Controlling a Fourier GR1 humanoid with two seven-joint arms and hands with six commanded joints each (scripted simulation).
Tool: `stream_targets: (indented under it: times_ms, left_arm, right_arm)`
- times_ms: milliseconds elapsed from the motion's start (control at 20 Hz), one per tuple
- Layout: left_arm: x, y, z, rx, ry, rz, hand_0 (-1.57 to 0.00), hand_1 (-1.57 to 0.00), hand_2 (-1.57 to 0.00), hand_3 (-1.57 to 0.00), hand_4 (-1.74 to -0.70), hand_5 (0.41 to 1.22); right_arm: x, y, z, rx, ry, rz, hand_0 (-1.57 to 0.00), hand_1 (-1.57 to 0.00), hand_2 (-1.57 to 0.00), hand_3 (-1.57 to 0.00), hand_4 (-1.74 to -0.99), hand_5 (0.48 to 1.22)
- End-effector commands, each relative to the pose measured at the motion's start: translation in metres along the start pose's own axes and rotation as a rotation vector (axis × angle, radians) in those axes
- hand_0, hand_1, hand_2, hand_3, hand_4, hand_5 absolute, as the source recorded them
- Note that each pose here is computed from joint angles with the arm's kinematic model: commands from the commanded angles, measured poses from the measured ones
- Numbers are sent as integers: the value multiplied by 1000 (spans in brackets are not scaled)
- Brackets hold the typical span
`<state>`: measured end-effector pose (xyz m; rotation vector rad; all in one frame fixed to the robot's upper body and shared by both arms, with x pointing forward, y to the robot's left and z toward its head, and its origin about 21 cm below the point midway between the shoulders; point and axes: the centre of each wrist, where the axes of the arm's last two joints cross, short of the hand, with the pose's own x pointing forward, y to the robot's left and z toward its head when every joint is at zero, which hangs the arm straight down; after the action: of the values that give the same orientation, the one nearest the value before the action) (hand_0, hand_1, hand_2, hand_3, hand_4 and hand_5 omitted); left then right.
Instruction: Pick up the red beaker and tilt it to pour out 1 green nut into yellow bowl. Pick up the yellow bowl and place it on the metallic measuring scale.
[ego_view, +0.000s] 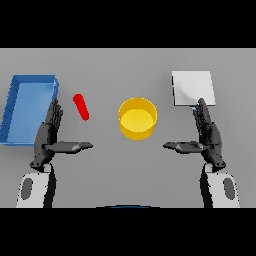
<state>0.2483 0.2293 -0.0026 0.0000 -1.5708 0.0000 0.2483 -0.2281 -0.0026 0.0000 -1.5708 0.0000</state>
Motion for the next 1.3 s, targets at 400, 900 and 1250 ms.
stream_targets:
  times_ms: [400,900,1250]
  left_arm:
    - [12,4,24,-65,-46,-142,1,1,1,1,-1212,650]
    - [6,-8,3,-127,34,-181,1,1,1,1,-1331,713]
    - [-5,-10,-39,-119,77,-222,1,1,1,1,-1369,733]
  right_arm:
    - [6,-1,19,38,-139,272,1,1,1,1,-1239,679]
    - [15,3,23,73,-143,260,1,1,1,1,-1280,679]
    - [14,0,26,64,-143,237,1,1,1,1,-1329,685]
